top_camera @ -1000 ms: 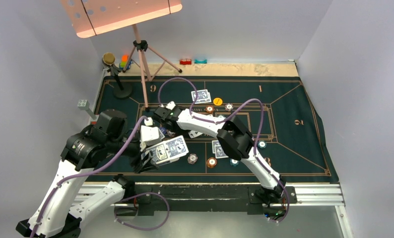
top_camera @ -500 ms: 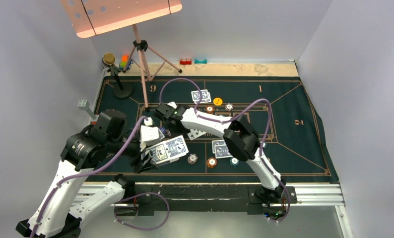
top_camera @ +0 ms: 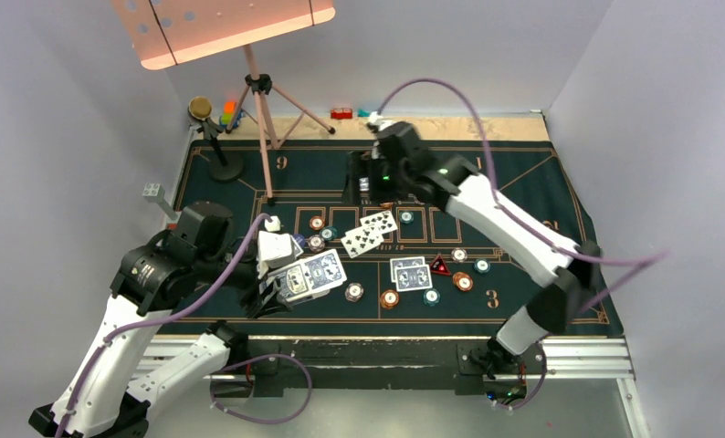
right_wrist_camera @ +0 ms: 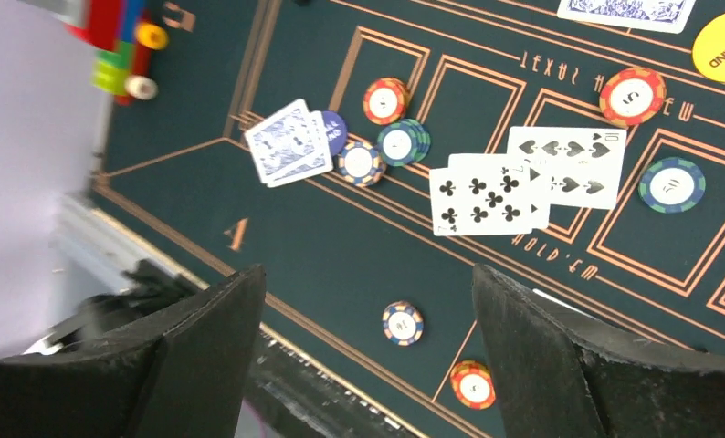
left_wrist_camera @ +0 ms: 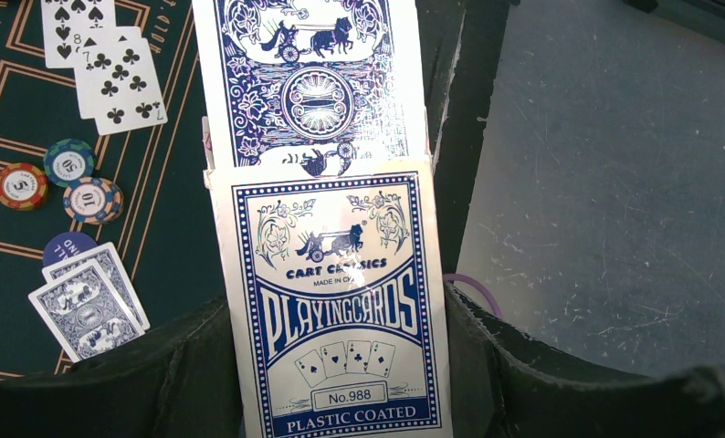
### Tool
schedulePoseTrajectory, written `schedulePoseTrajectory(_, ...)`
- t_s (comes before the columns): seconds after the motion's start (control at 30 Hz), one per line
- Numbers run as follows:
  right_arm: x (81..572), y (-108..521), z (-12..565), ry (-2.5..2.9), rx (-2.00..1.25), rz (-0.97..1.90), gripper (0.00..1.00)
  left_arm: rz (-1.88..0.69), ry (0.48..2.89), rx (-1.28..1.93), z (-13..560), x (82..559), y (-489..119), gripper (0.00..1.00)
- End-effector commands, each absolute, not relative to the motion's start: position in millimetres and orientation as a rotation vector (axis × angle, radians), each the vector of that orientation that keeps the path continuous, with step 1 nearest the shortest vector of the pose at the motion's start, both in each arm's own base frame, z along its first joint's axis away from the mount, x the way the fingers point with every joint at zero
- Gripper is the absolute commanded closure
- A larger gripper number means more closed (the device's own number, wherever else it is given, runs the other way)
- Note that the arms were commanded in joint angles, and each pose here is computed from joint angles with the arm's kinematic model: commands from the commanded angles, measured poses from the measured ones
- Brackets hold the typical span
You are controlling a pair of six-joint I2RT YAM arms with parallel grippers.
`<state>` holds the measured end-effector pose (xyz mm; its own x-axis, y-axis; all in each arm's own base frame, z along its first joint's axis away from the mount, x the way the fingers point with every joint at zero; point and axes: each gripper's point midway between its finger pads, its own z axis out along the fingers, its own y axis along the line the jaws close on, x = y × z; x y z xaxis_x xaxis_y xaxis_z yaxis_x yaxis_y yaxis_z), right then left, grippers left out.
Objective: Distribute texas hold em gaming equipment
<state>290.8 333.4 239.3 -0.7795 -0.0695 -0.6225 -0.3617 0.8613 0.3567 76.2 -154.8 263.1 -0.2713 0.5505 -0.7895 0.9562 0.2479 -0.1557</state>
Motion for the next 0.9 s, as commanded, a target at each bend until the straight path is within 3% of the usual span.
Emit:
schedulePoseTrajectory(0.0, 254.5, 336.5, 297.4, 2.276, -0.358, 1.005, 0.12, -0.872, 1.869, 1.370, 271.8, 77.4, -158.2, 1.00)
schedulePoseTrajectory(0.33, 179.3, 343.4, 326.9, 2.163, -0.458, 1.473, 0.06, -0.905, 1.878, 1.338, 268.6, 79.2, -163.1, 1.00)
schedulePoseTrajectory(0.8, 124.2, 374.5, 305.7, 2.231, -0.636, 1.570, 0.03, -0.918, 1.883, 1.310, 269.7, 89.3, -170.1, 1.00)
schedulePoseTrajectory(0.87, 123.5, 376.4, 300.8, 2.247, -0.633, 1.569, 0.07, -0.921, 1.882, 1.310, 270.4, 89.7, -170.8, 1.00)
